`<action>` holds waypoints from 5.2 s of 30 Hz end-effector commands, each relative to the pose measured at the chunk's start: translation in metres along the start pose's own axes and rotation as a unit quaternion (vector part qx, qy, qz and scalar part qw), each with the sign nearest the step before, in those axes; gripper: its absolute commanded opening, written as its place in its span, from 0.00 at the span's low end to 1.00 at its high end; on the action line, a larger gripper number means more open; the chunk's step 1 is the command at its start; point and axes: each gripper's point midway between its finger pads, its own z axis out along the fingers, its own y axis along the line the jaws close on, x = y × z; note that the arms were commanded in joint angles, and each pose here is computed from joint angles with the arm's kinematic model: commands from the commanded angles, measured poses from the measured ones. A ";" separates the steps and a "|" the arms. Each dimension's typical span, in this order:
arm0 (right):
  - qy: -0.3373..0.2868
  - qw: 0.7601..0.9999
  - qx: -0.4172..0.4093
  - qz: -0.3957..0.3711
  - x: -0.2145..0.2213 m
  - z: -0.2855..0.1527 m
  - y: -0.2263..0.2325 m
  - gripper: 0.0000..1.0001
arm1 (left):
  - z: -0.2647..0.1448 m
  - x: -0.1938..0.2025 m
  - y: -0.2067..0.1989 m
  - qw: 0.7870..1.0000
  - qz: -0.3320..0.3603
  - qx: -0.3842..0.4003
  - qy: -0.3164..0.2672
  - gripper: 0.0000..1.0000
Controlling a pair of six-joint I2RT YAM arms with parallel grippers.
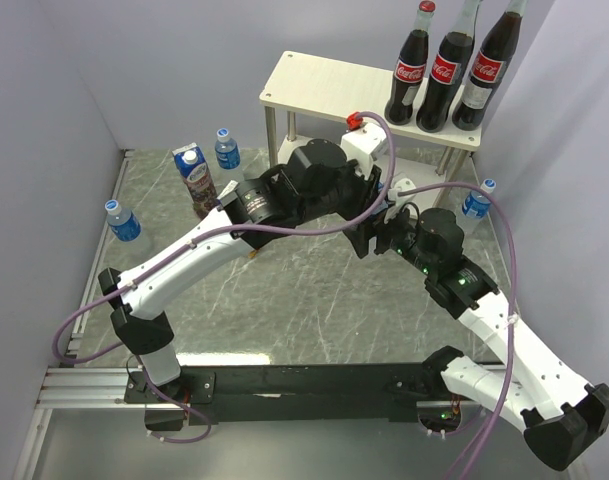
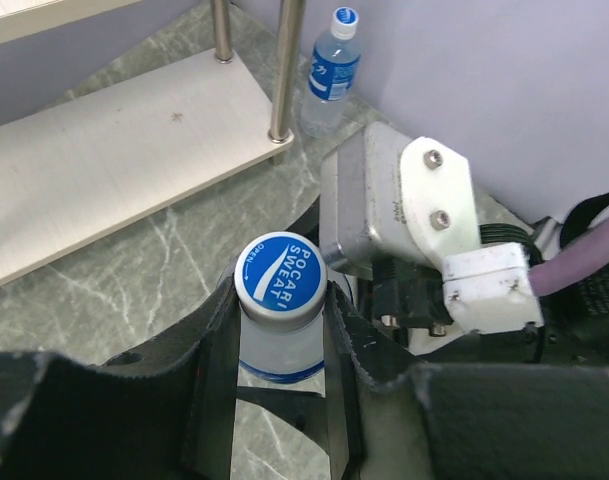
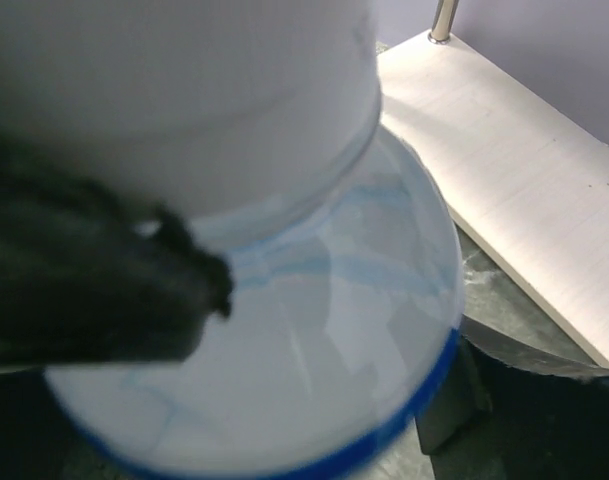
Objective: Place and organize the beverage onto the shelf
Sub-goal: Pick up the drink from the center of the board, then place the drink on the shelf.
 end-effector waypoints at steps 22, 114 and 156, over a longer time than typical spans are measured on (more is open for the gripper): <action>-0.006 0.999 -0.032 -0.004 -0.011 -0.001 0.012 0.45 | -0.026 -0.072 -0.003 0.993 0.008 -0.010 -0.121 0.00; -0.152 0.915 0.372 0.010 0.002 0.077 -0.289 0.35 | -0.176 0.099 0.143 0.955 -0.010 -0.262 -0.140 0.82; -0.134 0.914 0.380 0.044 0.008 0.060 -0.286 0.80 | -0.184 0.091 0.136 0.958 -0.028 -0.241 -0.154 0.81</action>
